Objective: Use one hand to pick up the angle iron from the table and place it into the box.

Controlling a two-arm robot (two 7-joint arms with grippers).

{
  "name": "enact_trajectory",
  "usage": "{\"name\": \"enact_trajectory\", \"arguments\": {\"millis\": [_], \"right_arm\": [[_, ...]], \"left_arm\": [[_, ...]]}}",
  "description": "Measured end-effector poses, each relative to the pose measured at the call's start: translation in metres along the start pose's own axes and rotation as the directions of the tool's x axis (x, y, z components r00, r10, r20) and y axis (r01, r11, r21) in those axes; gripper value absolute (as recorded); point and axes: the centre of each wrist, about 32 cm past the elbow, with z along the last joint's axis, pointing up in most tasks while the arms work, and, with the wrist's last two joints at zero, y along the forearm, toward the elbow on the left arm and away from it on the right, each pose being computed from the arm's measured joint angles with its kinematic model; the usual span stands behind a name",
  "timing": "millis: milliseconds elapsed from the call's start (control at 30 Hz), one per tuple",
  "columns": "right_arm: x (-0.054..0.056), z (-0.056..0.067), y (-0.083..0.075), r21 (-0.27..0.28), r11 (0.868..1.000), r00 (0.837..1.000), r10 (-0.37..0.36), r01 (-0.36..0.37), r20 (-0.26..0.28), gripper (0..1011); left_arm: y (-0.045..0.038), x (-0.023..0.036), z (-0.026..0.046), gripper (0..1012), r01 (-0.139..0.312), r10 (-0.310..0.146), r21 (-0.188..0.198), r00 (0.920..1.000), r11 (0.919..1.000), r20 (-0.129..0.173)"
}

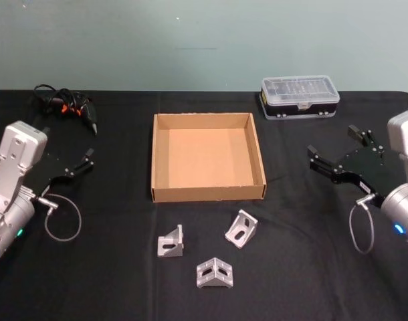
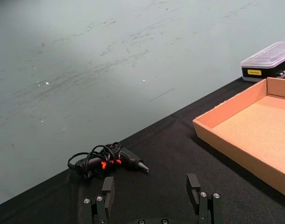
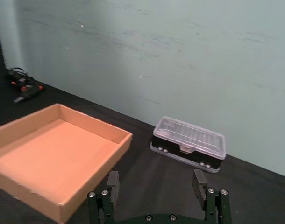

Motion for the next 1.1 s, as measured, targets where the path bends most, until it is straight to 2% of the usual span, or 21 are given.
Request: {"name": "enact_trajectory", "arguments": {"millis": [133,400,500,633,833,1033,1100], "right_arm": [[0.002,0.012,-0.008,-0.008,0.999,0.999,0.034,-0.034,-0.026,1003],[0.003,0.040,-0.025,0.012,0.993,0.990,0.122,-0.121,-0.072,1003],[0.001,0.050,-0.031,0.014,0.986,0.983,0.168,-0.167,-0.080,1003],[-0.003,0.062,-0.037,0.001,0.970,0.967,0.241,-0.242,-0.082,1003],[-0.010,0.067,-0.039,-0.032,0.950,0.948,0.307,-0.311,-0.080,1003],[-0.022,0.062,-0.035,-0.110,0.922,0.927,0.361,-0.372,-0.107,1002],[-0.025,0.060,-0.033,-0.126,0.918,0.924,0.364,-0.377,-0.116,1003]], "left_arm": [[0.0000,0.0000,0.0000,1011,0.000,0.000,0.000,1.0000,1.0000,0.000],[0.0000,0.0000,0.0000,1011,0.000,0.000,0.000,1.0000,1.0000,0.000],[0.0000,0.0000,0.0000,1012,0.000,0.000,0.000,1.0000,1.0000,0.000],[0.0000,0.0000,0.0000,1011,0.000,0.000,0.000,1.0000,1.0000,0.000],[0.0000,0.0000,0.0000,1011,0.000,0.000,0.000,1.0000,1.0000,0.000],[0.0000,0.0000,0.0000,1011,0.000,0.000,0.000,1.0000,1.0000,0.000],[0.0000,0.0000,0.0000,1011,0.000,0.000,0.000,1.0000,1.0000,0.000]]}}
